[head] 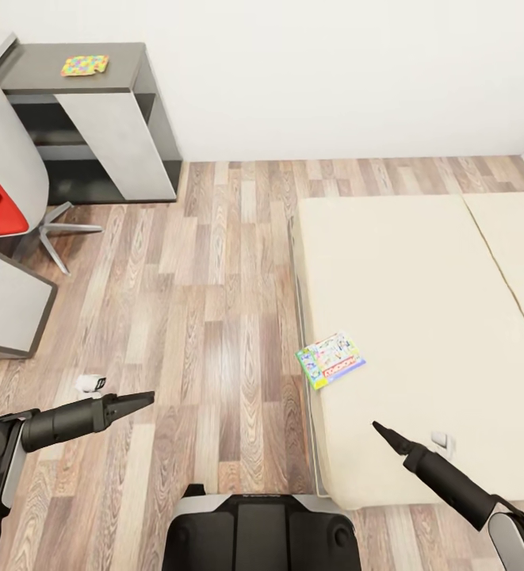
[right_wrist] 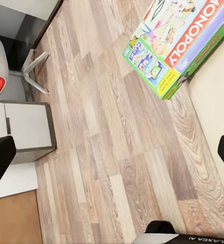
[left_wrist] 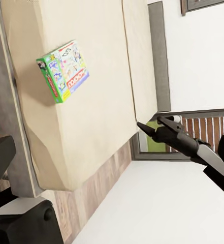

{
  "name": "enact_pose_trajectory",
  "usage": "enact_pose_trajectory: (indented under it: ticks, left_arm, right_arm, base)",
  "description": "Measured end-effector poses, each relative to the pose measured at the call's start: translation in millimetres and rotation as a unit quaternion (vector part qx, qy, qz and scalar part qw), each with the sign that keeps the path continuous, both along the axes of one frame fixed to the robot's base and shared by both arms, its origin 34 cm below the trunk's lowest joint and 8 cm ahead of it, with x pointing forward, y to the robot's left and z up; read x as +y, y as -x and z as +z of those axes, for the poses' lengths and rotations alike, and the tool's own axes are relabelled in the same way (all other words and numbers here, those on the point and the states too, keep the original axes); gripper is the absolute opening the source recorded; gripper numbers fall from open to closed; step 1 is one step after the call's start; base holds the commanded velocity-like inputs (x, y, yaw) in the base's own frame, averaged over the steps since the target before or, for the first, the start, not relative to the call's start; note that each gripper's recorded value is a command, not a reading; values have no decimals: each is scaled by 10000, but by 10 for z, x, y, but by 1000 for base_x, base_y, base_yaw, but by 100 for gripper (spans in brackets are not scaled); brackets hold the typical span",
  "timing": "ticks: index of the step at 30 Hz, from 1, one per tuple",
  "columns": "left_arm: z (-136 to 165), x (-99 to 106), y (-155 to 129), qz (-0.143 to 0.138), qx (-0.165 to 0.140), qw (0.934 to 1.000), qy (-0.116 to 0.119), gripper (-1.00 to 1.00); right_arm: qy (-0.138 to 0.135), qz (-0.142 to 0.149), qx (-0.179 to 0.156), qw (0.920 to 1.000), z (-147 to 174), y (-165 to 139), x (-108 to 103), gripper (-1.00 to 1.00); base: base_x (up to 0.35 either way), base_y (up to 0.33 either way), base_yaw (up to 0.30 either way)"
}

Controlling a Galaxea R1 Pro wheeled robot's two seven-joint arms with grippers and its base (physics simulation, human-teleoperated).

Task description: Put all the toys in the child's room - the three board games (two on the bed and one on the table), the two jigsaw puzzles on the table, and the tennis ball on the table - inside the toy box on the table in the child's room.

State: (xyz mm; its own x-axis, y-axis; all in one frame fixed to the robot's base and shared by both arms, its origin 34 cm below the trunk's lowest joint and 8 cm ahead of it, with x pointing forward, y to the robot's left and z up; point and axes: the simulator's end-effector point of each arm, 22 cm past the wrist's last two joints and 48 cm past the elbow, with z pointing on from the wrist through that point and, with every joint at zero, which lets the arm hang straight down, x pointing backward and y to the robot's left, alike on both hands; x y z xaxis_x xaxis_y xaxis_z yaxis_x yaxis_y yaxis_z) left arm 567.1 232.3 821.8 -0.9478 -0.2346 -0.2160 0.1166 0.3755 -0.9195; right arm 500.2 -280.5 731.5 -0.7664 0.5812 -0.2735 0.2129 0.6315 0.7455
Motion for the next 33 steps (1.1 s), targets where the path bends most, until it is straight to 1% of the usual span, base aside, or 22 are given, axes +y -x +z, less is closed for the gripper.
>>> enact_pose_trajectory:
  ticks: [4, 13, 16, 18, 33]
  left_arm:
    - [26, -2, -9, -5, -31, 10000, -7, 100]
    - [95, -3, -36, -4, -104, 9999, -4, 100]
    - [116, -5, -42, -7, -125, 9999, -8, 100]
    - [131, 16, -51, 2, -145, 9999, -28, 100]
    - [246, 22, -92, 7, -269, 9996, -34, 100]
  right_arm:
    - [-3, -172, -172, 9997, 105, -54, -184, 100]
    - [-39, -240, -335, 9991, 214, -109, -253, 100]
    - [-24, -244, -372, 9990, 241, -127, -273, 100]
    - [35, -245, -389, 9989, 254, -136, -324, 100]
    - [70, -245, -512, 9984, 352, -193, -351, 100]
  base:
    - [0, 0, 0]
    - [0, 0, 0]
    - [0, 0, 0]
    - [0, 0, 0]
    - [0, 0, 0]
